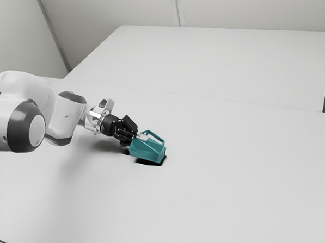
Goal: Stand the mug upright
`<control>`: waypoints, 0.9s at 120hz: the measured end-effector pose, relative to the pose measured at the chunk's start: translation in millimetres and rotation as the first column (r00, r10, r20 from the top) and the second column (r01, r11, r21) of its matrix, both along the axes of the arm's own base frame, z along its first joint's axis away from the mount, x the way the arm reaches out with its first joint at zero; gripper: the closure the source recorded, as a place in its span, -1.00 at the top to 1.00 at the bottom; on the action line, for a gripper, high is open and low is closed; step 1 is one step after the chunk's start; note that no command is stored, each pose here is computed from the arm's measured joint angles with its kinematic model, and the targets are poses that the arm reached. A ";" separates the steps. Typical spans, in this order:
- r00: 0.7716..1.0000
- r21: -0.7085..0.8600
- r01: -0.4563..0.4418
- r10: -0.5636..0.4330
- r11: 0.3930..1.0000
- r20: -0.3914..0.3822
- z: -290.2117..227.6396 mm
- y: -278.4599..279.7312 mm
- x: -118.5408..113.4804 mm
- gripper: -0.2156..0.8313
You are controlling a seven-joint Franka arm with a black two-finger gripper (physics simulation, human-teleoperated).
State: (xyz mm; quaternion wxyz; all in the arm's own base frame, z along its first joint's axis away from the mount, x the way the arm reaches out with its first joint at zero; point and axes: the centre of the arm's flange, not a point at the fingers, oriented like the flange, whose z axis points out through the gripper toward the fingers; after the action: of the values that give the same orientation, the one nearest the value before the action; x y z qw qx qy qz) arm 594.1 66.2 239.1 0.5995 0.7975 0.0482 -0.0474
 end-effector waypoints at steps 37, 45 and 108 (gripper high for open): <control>0.999 0.007 0.001 -0.001 1.000 0.049 31.9 0.5 4.3 -0.87; 0.998 0.011 0.002 -0.003 1.000 0.070 48.1 0.7 5.1 -0.87; 0.993 0.367 0.068 -0.099 0.928 0.064 111.6 18.0 -2.3 -0.88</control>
State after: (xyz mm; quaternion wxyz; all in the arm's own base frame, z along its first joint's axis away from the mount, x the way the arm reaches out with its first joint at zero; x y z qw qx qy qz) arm 591.8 84.1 350.7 0.4402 0.8974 -0.0024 -0.0306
